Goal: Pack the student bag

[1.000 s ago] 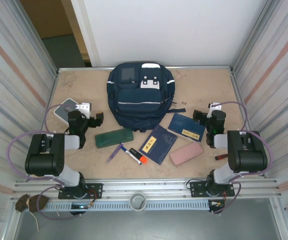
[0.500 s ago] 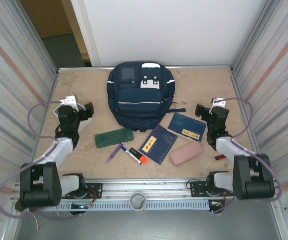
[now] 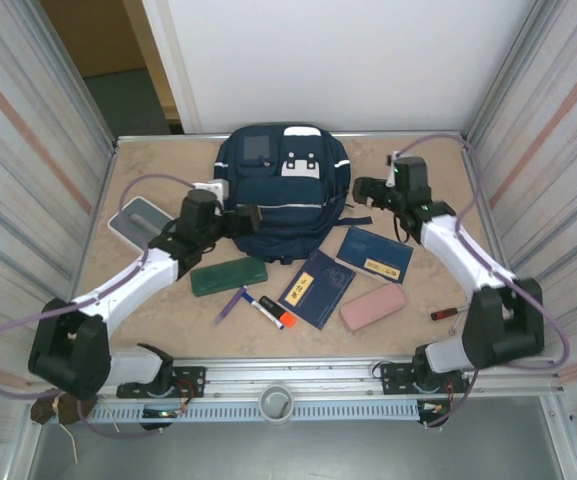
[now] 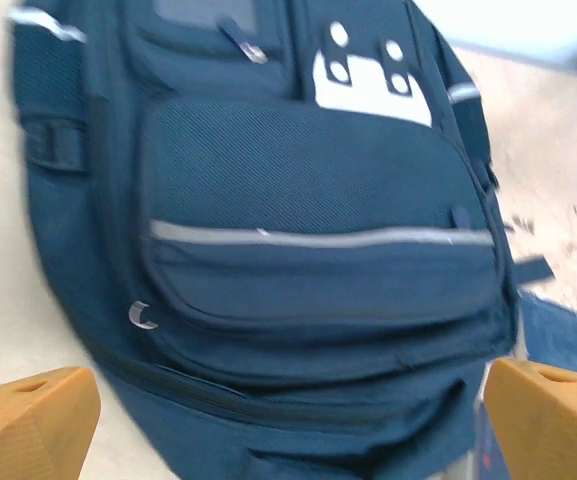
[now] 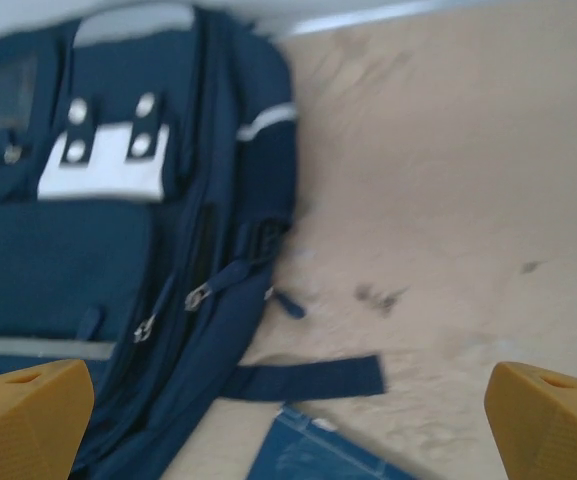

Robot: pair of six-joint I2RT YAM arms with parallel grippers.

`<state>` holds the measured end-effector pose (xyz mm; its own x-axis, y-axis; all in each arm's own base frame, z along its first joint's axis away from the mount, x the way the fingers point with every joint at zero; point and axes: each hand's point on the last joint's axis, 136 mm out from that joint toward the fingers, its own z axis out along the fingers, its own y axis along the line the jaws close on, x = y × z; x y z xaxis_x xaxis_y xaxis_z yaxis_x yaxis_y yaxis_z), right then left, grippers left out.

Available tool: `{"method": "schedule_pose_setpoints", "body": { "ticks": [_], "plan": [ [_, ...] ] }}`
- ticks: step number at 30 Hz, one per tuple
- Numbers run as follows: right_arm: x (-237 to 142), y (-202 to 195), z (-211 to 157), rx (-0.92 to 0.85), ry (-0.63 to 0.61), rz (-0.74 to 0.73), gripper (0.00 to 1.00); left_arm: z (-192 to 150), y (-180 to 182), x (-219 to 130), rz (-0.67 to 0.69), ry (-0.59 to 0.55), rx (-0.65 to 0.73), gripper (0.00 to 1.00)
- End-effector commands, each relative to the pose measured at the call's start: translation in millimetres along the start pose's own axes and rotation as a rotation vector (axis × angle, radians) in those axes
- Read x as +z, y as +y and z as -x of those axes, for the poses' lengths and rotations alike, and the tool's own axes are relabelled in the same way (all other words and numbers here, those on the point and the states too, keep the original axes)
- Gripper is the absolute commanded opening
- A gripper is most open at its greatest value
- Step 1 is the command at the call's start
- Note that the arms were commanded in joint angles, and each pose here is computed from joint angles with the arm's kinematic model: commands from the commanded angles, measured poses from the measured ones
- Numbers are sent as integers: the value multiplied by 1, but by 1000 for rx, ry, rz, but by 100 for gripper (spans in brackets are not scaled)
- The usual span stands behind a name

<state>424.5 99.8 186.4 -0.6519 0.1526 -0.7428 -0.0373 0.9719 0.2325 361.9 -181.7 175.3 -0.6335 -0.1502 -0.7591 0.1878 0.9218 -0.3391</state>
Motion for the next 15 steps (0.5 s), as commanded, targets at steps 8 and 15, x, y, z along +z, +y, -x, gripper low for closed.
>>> {"method": "schedule_pose_setpoints", "body": {
  "ticks": [8,15],
  "plan": [
    [61,23,-10,226,315,233,94,-49,-24,20,-90,234,-152,99],
    [115,28,-20,282,373,207,88,-49,3,44,40,243,-179,99]
  ]
}}
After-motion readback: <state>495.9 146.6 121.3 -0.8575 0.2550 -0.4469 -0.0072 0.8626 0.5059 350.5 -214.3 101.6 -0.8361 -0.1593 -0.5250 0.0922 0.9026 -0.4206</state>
